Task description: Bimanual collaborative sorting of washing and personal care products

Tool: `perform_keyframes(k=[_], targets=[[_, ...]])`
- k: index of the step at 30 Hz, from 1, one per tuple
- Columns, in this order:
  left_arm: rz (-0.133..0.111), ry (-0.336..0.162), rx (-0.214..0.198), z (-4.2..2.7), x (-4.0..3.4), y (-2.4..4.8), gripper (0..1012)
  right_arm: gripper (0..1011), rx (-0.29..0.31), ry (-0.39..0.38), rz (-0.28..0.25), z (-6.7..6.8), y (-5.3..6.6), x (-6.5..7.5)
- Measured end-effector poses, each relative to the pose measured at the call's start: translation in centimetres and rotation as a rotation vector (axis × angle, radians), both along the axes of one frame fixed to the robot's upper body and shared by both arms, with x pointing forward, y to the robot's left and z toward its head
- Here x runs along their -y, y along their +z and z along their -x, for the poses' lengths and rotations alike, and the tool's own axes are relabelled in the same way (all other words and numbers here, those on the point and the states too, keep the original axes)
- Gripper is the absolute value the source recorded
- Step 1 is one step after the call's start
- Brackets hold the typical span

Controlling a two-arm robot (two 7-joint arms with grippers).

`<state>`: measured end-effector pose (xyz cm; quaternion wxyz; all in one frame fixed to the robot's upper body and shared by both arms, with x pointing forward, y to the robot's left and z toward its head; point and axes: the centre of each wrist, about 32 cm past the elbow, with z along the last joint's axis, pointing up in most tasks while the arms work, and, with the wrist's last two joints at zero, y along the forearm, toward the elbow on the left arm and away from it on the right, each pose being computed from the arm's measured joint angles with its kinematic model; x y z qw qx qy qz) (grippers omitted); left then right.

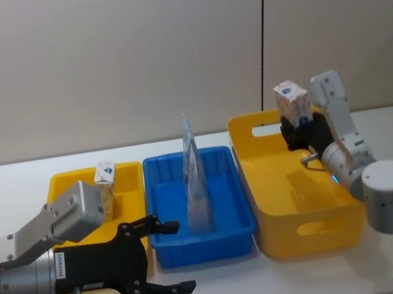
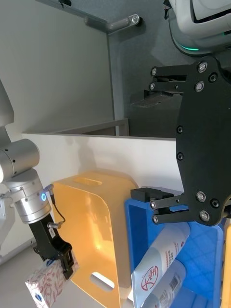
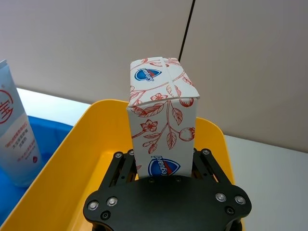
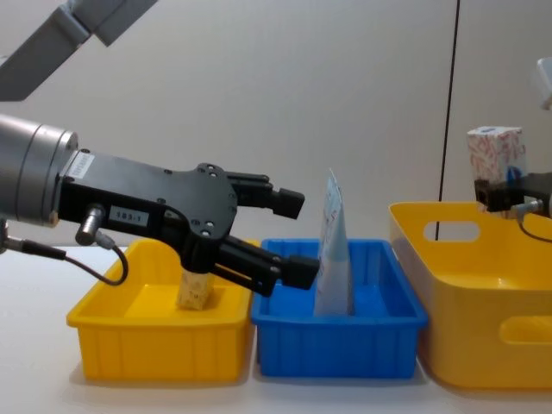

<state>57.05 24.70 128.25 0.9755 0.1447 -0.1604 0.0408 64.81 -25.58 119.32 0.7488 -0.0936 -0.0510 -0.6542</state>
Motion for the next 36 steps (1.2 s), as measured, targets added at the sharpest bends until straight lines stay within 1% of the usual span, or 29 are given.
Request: perform_keyframes(k=[8,16,17,19,20,21,24,26,27,29,30,32,33,36], targets=[[0.000,0.000,0.000,0.00,0.01,0.00,1002,375,-0.002,-0.023,-0.014,-1.2,-0.1,-0.8],[0.000,0.000,0.000,0.00,0.01,0.00,1002,373,-0.002,-0.034,-0.013,-1.7,-0.1,-1.4],[0.000,0.000,0.000,0.00,0.00,0.00,1001,393,-0.002,-0.034,-0.014,-1.7,-0.1,-1.5],[0.000,0.000,0.000,0.00,0.00,0.00,1002,475,0.002,-0.033,-0.014,-1.8,-0.1,-1.6],[0.000,0.000,0.000,0.00,0.01,0.00,1002,499,0.004,-0.032,-0.014,-1.8,-0.1,-1.6],[0.000,0.000,0.000,0.00,0.01,0.00,1002,563,0.006,-0.032,-0.013,-1.8,-0.1,-1.7],[0.000,0.000,0.000,0.00,0.01,0.00,1002,627,0.017,-0.028,-0.012,-1.8,0.0,-1.8],[0.000,0.000,0.000,0.00,0.01,0.00,1002,707,0.025,-0.024,-0.011,-1.8,0.0,-1.8],[0.000,0.000,0.000,0.00,0.00,0.00,1002,722,0.030,-0.021,-0.012,-1.8,0.0,-1.9],[0.000,0.000,0.000,0.00,0.01,0.00,1002,805,0.036,-0.018,-0.012,-1.7,0.0,-1.9],[0.000,0.000,0.000,0.00,0.00,0.00,1002,805,0.038,-0.017,-0.013,-1.7,0.1,-2.0],[0.000,0.000,0.000,0.00,0.00,0.00,1002,900,0.047,-0.012,-0.016,-1.6,0.2,-2.0],[0.000,0.000,0.000,0.00,0.00,0.00,1002,908,0.047,-0.011,-0.017,-1.6,0.1,-2.0],[0.000,0.000,0.000,0.00,0.00,0.00,1001,990,0.061,0.001,-0.022,-1.4,0.4,-2.1]])
